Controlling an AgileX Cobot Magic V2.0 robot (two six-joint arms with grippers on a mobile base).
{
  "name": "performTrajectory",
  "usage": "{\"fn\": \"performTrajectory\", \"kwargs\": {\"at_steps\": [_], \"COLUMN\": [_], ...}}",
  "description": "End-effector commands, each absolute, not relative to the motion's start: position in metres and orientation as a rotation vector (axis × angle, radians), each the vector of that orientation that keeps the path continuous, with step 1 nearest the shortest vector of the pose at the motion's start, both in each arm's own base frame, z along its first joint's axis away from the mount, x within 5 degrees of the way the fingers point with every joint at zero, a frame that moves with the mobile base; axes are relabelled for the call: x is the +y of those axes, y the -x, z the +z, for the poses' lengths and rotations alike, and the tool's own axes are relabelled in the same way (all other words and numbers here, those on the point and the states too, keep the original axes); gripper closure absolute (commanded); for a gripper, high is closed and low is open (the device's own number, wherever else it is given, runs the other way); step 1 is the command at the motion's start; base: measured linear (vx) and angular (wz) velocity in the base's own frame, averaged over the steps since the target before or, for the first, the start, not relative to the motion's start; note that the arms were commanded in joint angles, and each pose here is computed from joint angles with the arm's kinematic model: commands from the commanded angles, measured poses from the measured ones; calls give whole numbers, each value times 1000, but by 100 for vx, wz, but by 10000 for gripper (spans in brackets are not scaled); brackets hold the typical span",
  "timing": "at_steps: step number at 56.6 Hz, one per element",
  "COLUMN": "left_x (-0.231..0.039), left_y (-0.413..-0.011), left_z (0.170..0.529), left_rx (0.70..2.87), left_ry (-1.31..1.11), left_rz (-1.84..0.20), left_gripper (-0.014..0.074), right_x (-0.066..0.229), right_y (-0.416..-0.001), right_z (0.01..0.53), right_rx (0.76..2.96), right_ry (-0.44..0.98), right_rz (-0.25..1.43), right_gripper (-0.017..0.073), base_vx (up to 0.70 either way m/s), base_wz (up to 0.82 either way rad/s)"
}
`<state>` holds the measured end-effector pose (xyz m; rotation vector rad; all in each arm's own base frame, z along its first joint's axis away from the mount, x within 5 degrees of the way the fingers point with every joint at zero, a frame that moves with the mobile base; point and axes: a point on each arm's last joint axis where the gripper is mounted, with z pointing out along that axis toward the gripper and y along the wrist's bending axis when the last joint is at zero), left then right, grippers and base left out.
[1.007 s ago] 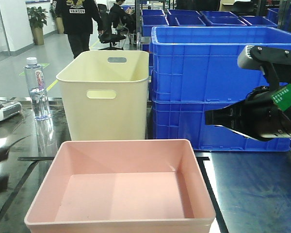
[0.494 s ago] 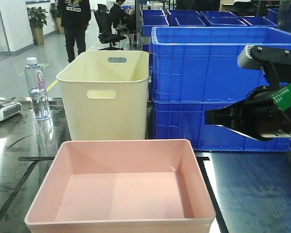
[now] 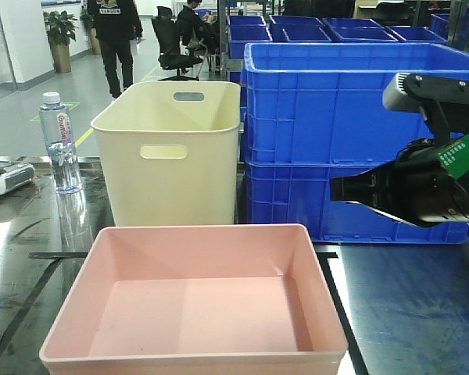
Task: Grab pink bin and stack on right shelf
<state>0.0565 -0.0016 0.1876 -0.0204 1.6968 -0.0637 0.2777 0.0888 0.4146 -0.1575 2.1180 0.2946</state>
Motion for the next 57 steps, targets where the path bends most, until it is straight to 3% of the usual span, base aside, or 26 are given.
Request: {"fn": "performTrajectory", "kwargs": {"at_steps": [1, 15, 25, 33, 40, 57], "left_x": [-2, -2, -2, -2, -2, -2], "left_y": [-58, -58, -58, -58, -58, -58], "left_z": [191, 191, 191, 191, 191, 191], "left_rx": [1640, 1640, 1640, 1640, 1640, 1640], "left_ry": [27, 27, 27, 27, 27, 27], "left_rz": [-74, -74, -74, -74, -74, -74], "left_gripper": [598, 598, 598, 598, 598, 598], "right_x": [85, 82, 54, 15, -3, -5], "right_y": [-272, -268, -218, -164, -113, -58], "right_z": [439, 441, 432, 377, 331, 210], "right_rx": [1983, 1973, 1826, 1727, 1615, 1585], "right_ry": [155, 162, 217, 56, 4, -19], "right_rz": [300, 283, 134, 80, -52, -93], "right_gripper": [572, 572, 571, 571, 571, 571], "base_vx": [0, 0, 0, 0, 0, 0], "base_wz": [0, 0, 0, 0, 0, 0]}}
